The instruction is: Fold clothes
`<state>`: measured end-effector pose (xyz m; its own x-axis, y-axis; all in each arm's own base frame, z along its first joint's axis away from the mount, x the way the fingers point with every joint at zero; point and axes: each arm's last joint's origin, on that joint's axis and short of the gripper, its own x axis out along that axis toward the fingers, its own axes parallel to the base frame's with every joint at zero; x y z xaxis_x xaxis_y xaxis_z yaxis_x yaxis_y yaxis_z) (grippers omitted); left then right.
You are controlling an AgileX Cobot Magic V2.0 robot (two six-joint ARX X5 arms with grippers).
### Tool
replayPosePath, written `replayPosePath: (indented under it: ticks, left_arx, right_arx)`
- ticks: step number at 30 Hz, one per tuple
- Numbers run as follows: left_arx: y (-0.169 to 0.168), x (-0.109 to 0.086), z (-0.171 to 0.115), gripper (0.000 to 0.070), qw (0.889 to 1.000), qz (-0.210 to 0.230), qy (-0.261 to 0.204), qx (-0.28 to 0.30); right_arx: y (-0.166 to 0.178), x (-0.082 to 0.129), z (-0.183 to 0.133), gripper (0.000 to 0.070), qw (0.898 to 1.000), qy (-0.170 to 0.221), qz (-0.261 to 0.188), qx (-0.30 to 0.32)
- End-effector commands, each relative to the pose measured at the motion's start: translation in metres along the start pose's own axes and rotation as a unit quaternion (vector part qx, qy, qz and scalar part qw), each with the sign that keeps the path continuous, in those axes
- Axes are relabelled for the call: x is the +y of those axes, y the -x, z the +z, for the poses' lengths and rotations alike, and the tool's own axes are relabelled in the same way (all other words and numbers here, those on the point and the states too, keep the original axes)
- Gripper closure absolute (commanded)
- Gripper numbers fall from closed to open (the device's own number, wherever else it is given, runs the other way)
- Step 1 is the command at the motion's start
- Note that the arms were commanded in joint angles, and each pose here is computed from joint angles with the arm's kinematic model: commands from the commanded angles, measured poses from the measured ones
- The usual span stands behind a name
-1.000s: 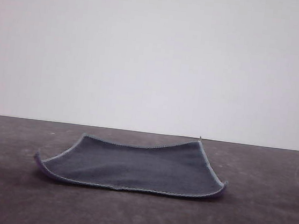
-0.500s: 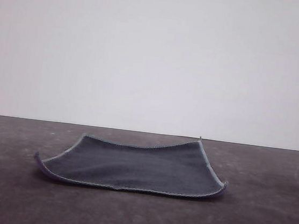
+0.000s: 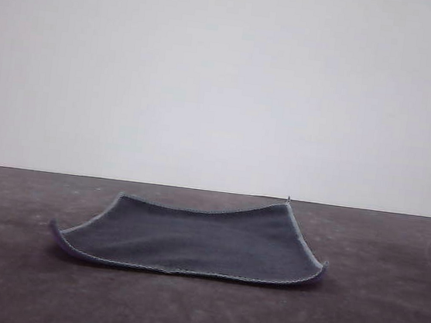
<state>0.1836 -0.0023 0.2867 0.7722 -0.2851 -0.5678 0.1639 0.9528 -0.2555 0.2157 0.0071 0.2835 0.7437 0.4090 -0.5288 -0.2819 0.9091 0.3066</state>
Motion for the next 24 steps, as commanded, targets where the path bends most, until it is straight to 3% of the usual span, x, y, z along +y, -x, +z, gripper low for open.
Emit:
replayPosePath:
  ticks: [1,3,4,8,15,24]
  left_arx:
    - [-0.001,-0.001,0.006,0.0699,1.000,-0.006,-0.015,-0.004]
    - [-0.003,0.000,0.005,0.0676,1.000,-0.016,-0.013,0.002]
    - [-0.004,0.000,0.005,0.0635,1.000,-0.022,-0.012,0.004]
    - [-0.006,-0.002,0.006,0.0362,0.998,-0.059,-0.011,0.004]
    - [-0.014,-0.003,0.008,0.0345,0.994,-0.111,-0.005,0.012]
    - [-0.066,-0.002,0.009,0.0346,0.984,-0.167,0.019,0.054]
  right_arx:
    - [0.000,0.001,0.005,0.0692,1.000,0.017,0.000,-0.003]
    - [0.000,0.001,0.004,0.0666,1.000,0.016,0.003,0.000]
    - [0.000,0.001,0.004,0.0608,1.000,0.016,0.003,0.001]
    - [0.000,0.001,0.004,0.0212,1.000,0.012,0.005,0.002]
    - [-0.002,0.000,0.004,0.0199,1.000,0.000,0.008,0.000]
    - [-0.036,-0.008,0.001,0.0200,0.998,-0.022,0.051,0.037]
